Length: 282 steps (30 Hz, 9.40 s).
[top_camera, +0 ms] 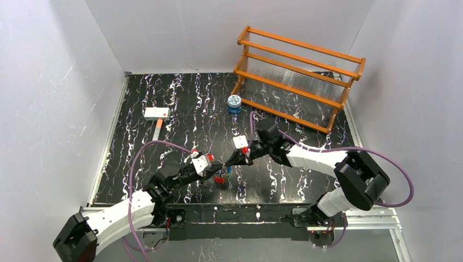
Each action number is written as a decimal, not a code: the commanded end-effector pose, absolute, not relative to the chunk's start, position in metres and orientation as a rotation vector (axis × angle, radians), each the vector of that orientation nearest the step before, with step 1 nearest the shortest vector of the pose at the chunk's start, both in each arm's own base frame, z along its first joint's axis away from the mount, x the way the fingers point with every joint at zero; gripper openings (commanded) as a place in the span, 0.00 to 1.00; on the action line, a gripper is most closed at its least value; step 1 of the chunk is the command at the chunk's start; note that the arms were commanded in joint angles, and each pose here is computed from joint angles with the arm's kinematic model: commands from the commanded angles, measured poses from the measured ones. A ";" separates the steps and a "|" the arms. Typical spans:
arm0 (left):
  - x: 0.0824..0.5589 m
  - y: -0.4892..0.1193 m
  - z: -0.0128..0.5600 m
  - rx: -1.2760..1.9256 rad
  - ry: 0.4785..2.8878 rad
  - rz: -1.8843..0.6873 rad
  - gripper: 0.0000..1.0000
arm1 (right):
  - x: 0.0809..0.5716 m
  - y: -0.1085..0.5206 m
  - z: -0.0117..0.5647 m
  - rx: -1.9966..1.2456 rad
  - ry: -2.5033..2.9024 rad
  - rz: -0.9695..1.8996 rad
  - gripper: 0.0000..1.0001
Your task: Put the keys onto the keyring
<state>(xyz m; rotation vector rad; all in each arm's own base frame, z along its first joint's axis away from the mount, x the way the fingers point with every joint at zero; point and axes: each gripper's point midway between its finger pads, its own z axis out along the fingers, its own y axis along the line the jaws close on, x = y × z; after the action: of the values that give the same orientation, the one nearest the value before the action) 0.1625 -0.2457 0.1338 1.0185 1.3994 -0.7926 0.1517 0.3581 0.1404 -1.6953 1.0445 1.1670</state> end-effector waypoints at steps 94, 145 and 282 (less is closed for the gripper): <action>0.180 -0.250 0.148 1.390 1.327 -0.543 0.14 | 0.153 0.373 0.155 -1.774 1.313 1.140 0.01; 0.184 -0.233 0.142 1.385 1.394 -0.459 0.34 | 0.160 0.376 0.166 -1.763 1.292 1.098 0.01; 0.160 -0.257 0.198 0.983 1.102 -0.809 0.00 | 0.161 0.357 0.175 -1.603 1.226 1.167 0.21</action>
<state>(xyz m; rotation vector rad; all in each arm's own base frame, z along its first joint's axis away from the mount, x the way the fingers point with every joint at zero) 0.1614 -0.2539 0.1669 1.0140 1.2197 -0.8060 0.1564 0.3556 0.1486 -1.6372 1.3229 1.2734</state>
